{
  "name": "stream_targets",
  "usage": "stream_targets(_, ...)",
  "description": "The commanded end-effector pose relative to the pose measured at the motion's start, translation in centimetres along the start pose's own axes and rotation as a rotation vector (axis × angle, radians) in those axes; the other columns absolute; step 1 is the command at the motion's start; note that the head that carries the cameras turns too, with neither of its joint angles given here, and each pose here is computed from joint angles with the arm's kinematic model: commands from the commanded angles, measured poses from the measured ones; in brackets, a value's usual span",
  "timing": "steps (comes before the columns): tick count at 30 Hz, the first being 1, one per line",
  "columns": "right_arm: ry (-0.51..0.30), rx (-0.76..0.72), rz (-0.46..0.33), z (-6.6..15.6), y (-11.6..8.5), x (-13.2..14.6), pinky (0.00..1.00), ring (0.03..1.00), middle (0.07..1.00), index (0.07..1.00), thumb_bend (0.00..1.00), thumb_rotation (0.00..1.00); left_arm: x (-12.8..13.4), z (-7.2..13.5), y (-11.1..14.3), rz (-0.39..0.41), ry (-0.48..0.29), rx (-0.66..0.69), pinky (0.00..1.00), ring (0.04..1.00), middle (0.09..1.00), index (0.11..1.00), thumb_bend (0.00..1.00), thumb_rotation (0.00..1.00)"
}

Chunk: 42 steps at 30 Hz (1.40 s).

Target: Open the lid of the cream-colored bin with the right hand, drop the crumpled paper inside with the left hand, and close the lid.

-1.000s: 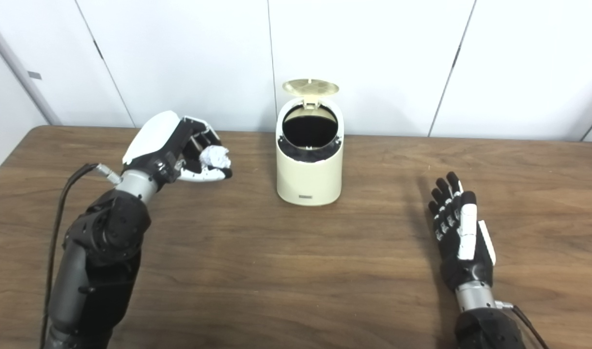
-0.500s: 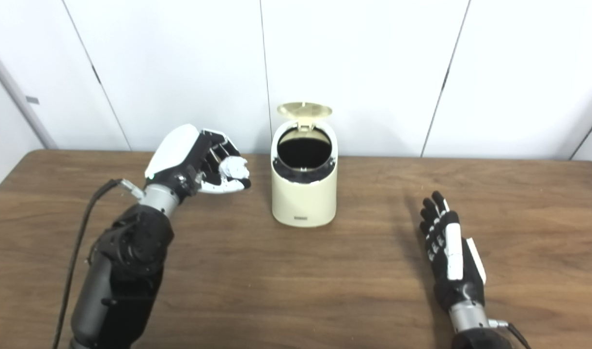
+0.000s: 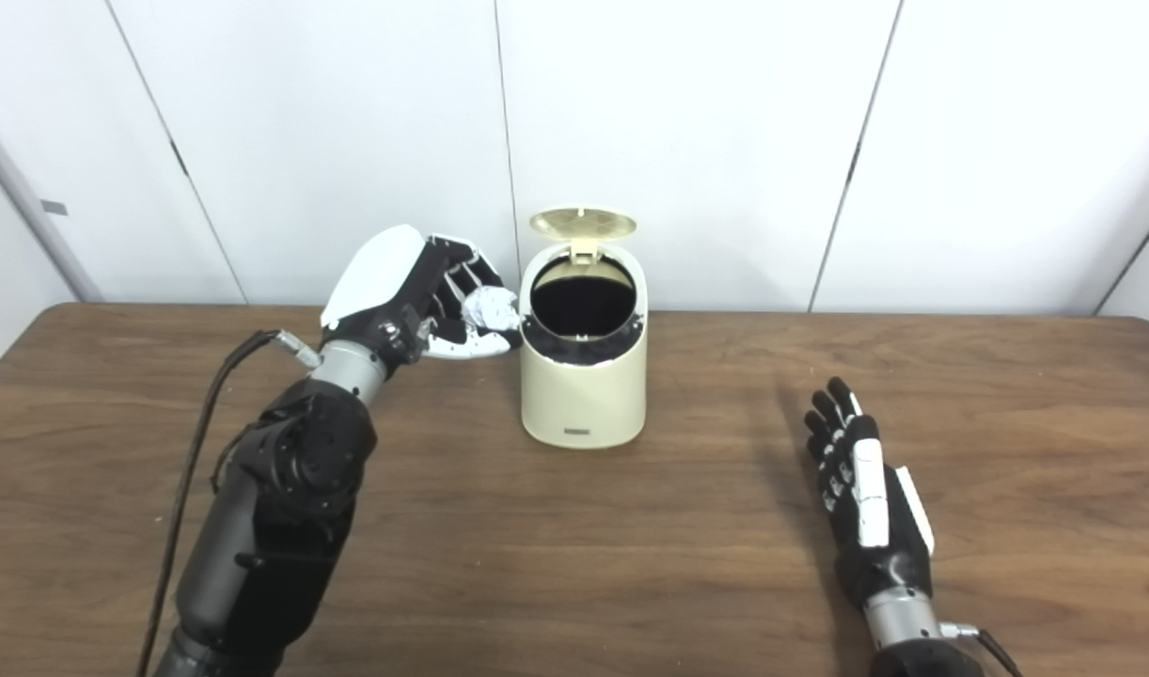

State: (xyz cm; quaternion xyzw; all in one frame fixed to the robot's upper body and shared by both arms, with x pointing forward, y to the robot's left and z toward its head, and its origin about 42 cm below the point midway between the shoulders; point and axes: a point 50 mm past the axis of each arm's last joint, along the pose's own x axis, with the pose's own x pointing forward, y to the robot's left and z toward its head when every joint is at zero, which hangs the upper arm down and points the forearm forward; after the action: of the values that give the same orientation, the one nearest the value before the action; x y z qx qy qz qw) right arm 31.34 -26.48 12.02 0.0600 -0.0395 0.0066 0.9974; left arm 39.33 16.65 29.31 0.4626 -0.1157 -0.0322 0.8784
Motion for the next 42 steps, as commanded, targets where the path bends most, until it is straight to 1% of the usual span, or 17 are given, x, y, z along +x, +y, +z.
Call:
stream_targets(1,0.055,0.034,-0.008,-2.3,0.6,-1.3,1.0,0.97,0.969,0.965,0.51,1.0,1.2,2.0,1.9,0.083,-0.073,0.001,0.38,0.407,0.48,0.49,0.48,0.0)
stream_targets(5,0.055,0.03,-0.003,-2.4,0.9,-1.4,1.0,0.977,0.974,0.971,0.51,1.0,1.7,2.3,1.8,0.076,-0.075,0.002,0.4,0.42,0.49,0.497,0.48,0.0)
stream_targets(10,0.056,0.036,-0.001,-2.6,1.1,-1.5,1.0,0.978,0.973,0.97,0.5,1.0,2.4,2.3,1.3,0.065,-0.084,0.002,0.36,0.41,0.478,0.495,0.48,0.0)
stream_targets(16,0.06,0.023,-0.011,-2.8,1.2,-1.6,1.0,0.967,0.961,0.958,0.5,1.0,3.3,2.4,0.7,0.062,-0.08,-0.011,0.34,0.401,0.479,0.496,0.47,0.0)
stream_targets(21,0.068,0.027,-0.012,-2.9,1.4,-1.8,1.0,0.971,0.963,0.955,0.5,1.0,4.2,2.7,0.3,0.058,-0.082,-0.025,0.37,0.394,0.488,0.508,0.47,0.0)
stream_targets(23,0.063,0.019,-0.007,-2.9,1.4,-1.8,1.0,0.974,0.968,0.959,0.49,1.0,4.5,2.9,0.0,0.059,-0.083,-0.037,0.36,0.385,0.479,0.504,0.47,0.0)
stream_targets(26,0.065,0.023,-0.01,-3.0,1.4,-1.9,1.0,0.971,0.966,0.959,0.49,1.0,5.1,3.1,-0.3,0.064,-0.082,-0.05,0.33,0.381,0.475,0.509,0.47,0.0)
stream_targets(33,0.071,0.027,-0.014,-3.1,1.4,-1.9,1.0,0.966,0.961,0.956,0.5,1.0,6.0,3.7,-0.8,0.073,-0.081,-0.095,0.32,0.407,0.46,0.505,0.47,0.0)
stream_targets(42,0.078,0.024,-0.022,-3.2,1.4,-1.9,1.0,0.962,0.956,0.961,0.5,1.0,6.5,4.6,-1.6,0.085,-0.103,-0.106,0.33,0.418,0.463,0.501,0.47,0.0)
